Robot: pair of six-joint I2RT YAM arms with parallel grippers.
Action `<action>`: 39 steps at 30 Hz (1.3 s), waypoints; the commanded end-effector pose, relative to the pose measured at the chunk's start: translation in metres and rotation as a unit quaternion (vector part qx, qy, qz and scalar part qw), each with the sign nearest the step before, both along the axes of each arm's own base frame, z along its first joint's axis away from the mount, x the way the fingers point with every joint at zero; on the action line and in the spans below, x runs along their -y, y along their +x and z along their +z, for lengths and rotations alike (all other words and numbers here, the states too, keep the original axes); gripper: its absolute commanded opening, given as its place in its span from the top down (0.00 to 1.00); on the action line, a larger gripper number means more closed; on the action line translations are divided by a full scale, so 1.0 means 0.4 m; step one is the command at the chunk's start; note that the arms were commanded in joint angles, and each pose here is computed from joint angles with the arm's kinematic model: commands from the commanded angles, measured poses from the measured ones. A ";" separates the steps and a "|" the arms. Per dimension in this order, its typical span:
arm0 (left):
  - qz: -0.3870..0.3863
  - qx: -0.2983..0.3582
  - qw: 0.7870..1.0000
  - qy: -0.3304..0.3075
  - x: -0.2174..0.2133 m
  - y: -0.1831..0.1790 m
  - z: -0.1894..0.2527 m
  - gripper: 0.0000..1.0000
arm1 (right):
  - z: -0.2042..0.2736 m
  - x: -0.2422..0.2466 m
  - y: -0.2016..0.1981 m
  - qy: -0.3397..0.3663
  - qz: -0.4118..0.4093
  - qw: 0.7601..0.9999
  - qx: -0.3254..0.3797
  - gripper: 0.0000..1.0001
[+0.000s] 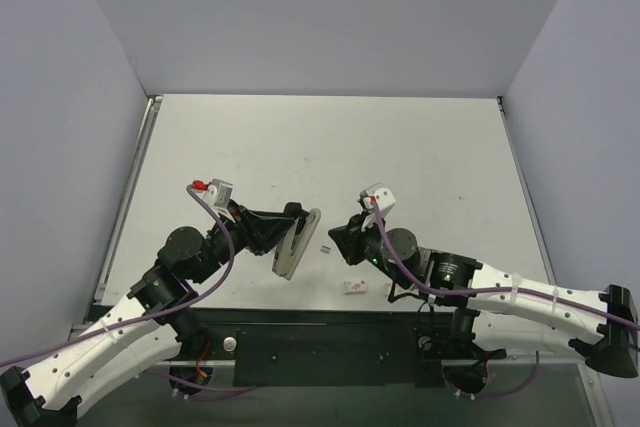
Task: Unload the staples from the stapler
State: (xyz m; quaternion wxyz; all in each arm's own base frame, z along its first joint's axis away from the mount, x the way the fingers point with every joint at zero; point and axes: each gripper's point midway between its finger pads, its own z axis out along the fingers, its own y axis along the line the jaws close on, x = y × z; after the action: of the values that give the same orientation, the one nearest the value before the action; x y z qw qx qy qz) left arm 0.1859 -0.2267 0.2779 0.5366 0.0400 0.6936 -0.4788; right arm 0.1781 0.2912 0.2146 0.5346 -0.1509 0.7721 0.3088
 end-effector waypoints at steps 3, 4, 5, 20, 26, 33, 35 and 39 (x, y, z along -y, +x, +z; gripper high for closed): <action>-0.086 0.078 0.992 -0.054 0.029 -0.076 0.156 1.00 | 0.015 0.010 -0.025 -0.023 0.113 0.993 -0.027 1.00; -0.099 0.083 0.990 -0.051 0.036 -0.085 0.161 1.00 | 0.017 0.007 -0.030 -0.023 0.133 0.990 -0.031 1.00; -0.106 0.084 0.990 -0.048 0.042 -0.087 0.158 1.00 | 0.024 0.006 -0.032 -0.022 0.142 0.989 -0.030 1.00; -0.197 0.104 0.974 -0.028 0.096 -0.137 0.133 1.00 | 0.088 -0.078 -0.105 0.014 0.287 0.957 -0.040 1.00; -0.258 0.103 0.960 -0.016 0.127 -0.172 0.108 1.00 | 0.130 -0.106 -0.089 0.005 0.302 0.953 -0.012 1.00; -0.324 0.105 0.940 -0.021 0.143 -0.224 0.096 1.00 | 0.156 -0.118 -0.083 -0.009 0.324 0.946 0.029 1.00; -0.348 0.105 0.931 -0.025 0.152 -0.241 0.092 1.00 | 0.172 -0.121 -0.083 -0.010 0.331 0.942 0.043 1.00; -0.390 0.106 0.914 -0.031 0.167 -0.276 0.087 1.00 | 0.202 -0.129 -0.086 -0.015 0.351 0.934 0.068 1.00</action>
State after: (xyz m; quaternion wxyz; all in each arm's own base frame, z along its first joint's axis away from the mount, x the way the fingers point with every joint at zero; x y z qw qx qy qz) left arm 0.1437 -0.2828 0.2785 0.4574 0.2389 0.6411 -0.5681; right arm 0.1144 0.3177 0.2206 0.3178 -0.4242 0.7274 0.4358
